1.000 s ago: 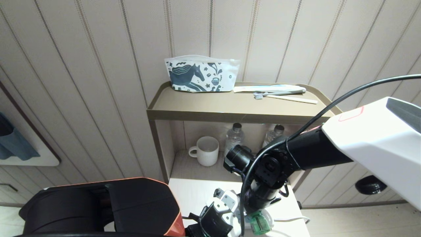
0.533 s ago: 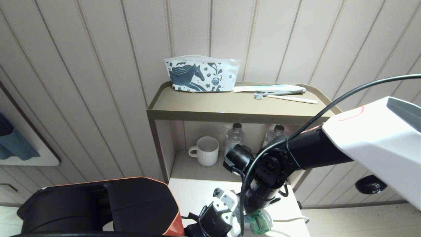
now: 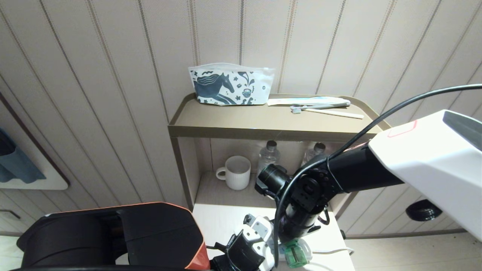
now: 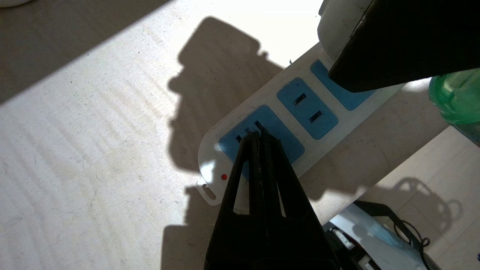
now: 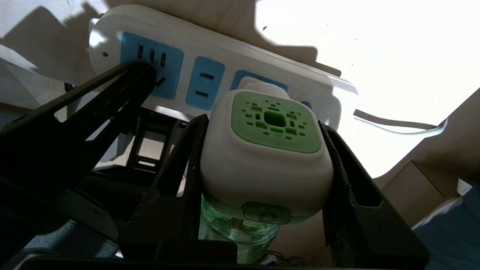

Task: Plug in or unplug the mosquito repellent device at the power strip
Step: Hold the socket with your left hand and unplug it with your right hand

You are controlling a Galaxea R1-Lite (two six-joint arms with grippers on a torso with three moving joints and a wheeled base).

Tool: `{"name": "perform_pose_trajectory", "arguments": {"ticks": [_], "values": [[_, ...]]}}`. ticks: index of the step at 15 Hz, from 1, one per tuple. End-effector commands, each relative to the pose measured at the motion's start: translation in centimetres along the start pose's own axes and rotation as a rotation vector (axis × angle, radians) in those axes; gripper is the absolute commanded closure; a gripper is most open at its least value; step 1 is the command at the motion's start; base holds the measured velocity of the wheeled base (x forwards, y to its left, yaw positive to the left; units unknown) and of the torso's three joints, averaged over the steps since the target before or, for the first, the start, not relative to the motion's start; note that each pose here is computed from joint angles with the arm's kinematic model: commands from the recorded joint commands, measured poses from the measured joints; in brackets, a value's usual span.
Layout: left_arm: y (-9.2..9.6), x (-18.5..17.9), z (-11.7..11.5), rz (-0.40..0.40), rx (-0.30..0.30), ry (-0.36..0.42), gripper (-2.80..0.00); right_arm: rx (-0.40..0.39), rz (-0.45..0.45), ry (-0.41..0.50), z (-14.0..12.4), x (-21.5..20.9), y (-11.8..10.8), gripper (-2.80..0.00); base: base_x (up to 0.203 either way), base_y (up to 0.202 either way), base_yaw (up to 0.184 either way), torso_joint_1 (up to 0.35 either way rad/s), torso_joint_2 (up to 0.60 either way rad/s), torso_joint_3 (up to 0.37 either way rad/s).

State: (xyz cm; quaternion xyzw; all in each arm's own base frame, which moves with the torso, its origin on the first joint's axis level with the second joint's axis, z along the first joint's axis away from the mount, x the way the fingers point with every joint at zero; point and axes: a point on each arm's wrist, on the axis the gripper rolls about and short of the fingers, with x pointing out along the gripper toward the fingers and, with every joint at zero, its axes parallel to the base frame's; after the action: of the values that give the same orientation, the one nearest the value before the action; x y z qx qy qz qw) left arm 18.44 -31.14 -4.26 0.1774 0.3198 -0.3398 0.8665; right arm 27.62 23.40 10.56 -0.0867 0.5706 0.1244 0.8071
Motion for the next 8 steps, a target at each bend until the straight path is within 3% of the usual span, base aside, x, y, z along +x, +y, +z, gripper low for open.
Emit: {"name": "perform_pose_trajectory", "arguments": {"ticks": [1,8], "values": [[0.5,0.4,0.2,0.013,-0.013,-0.011,0.0,0.003,-0.006,0.009,-0.2,0.2,-0.1,0.0,0.0,0.0,0.0,0.0,0.0,0.0],[2.1,0.5,2.0,0.037,-0.075,-0.109,0.0,0.001,-0.008,0.023,-0.2,0.7,-0.1,0.0,0.0,0.0,0.0,0.0,0.0,0.0]]}}
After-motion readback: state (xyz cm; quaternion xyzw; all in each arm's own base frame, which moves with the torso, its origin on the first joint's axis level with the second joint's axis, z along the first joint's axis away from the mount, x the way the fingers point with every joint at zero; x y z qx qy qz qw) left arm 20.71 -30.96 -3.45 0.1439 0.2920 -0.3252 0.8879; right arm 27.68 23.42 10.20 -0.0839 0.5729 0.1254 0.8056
